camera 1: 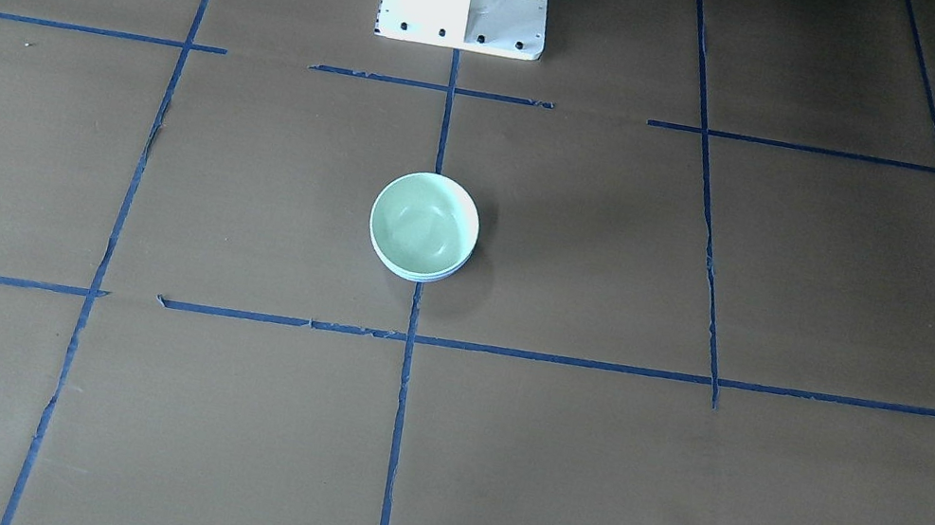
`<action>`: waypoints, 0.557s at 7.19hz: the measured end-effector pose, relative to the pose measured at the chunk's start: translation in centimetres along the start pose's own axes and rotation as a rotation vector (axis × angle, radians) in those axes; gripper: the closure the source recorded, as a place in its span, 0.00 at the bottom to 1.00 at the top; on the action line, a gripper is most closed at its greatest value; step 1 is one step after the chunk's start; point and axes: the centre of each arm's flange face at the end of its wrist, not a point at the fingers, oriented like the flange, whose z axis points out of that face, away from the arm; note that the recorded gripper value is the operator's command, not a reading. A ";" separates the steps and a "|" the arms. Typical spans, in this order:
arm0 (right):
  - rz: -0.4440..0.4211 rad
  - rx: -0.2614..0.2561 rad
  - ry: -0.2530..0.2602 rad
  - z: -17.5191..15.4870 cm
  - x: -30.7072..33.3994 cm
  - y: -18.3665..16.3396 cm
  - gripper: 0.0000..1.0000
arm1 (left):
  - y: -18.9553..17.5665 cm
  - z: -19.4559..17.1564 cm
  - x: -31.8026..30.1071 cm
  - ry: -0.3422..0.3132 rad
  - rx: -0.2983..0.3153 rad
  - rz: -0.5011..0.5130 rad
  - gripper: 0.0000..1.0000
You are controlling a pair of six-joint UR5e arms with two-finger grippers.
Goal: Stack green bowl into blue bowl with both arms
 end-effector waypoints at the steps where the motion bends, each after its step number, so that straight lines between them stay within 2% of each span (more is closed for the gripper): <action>1: -0.001 0.000 -0.001 0.0 0.0 0.0 0.00 | 0.0 0.0 0.0 0.000 0.001 0.001 0.00; 4: -0.001 0.000 -0.002 0.0 -0.1 0.0 0.00 | 0.0 -0.1 0.1 -0.001 0.003 0.001 0.00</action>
